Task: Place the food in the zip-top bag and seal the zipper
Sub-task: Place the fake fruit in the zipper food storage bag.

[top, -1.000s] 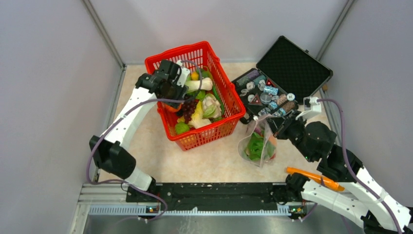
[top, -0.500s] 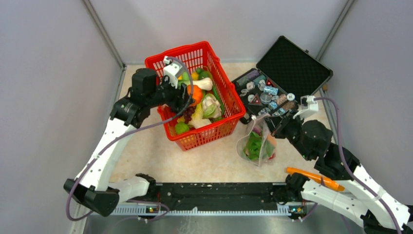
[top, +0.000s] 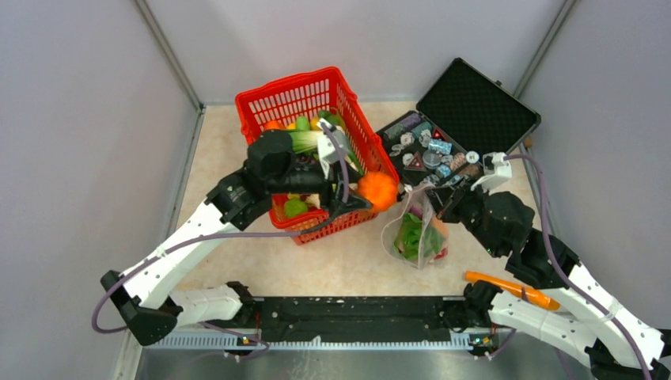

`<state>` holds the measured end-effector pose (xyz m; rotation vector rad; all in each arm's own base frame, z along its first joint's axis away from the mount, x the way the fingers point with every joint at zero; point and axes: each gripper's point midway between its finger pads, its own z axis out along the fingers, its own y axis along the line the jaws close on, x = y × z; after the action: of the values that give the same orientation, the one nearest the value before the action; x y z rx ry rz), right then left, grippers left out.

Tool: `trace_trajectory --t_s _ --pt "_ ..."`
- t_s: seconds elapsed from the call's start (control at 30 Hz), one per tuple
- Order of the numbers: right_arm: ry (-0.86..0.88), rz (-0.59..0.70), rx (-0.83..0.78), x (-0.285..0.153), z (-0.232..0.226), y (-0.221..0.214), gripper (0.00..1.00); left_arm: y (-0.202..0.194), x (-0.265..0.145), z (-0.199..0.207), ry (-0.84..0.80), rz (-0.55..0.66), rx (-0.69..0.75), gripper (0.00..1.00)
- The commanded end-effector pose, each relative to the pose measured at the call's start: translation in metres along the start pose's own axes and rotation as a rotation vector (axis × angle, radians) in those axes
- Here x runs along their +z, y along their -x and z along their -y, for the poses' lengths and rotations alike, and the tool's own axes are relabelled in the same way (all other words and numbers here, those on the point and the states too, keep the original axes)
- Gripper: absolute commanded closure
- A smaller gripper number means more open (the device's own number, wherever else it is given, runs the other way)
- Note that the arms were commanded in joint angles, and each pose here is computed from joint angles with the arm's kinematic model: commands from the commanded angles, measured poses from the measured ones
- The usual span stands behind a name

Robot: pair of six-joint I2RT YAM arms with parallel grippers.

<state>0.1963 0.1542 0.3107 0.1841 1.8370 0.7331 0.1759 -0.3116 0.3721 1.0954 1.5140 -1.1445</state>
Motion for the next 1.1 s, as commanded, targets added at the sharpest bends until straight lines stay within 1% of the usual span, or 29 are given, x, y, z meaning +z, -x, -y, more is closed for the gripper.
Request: trace_trajectory --t_s 0.0,0.17,0.27,0.37,0.63,0.7,0.8,0.9,1.07 --pt "0.048 0.044 0.045 0.000 -0.015 0.015 1.00 0.014 0.017 0.027 -0.098 0.015 0.123 0.67" --pt "0.045 0.049 0.045 0.001 -0.014 0.016 1.00 0.001 0.029 0.040 -0.133 -0.066 0.166 0.67" --pt "0.045 0.049 0.043 0.002 -0.015 0.016 1.00 -0.009 0.038 0.052 -0.184 -0.113 0.172 0.66" --pt "0.044 0.045 0.038 0.002 -0.015 0.015 1.00 -0.020 0.046 0.065 -0.240 -0.142 0.171 0.66" --pt "0.038 0.048 0.035 0.002 -0.014 0.016 1.00 -0.042 0.070 0.080 -0.303 -0.217 0.164 0.66" --pt "0.040 0.045 0.034 0.001 -0.015 0.016 1.00 -0.048 0.077 0.073 -0.255 -0.256 0.178 0.66" --pt "0.038 0.046 0.032 0.000 -0.014 0.017 1.00 -0.065 0.077 0.048 -0.109 -0.391 0.218 0.67" --pt "0.035 0.051 0.033 -0.002 -0.013 0.019 1.00 -0.078 0.070 0.028 -0.021 -0.497 0.249 0.64" --pt "0.044 0.056 0.040 -0.004 -0.014 0.020 1.00 -0.081 0.075 0.005 0.127 -0.541 0.226 0.66"
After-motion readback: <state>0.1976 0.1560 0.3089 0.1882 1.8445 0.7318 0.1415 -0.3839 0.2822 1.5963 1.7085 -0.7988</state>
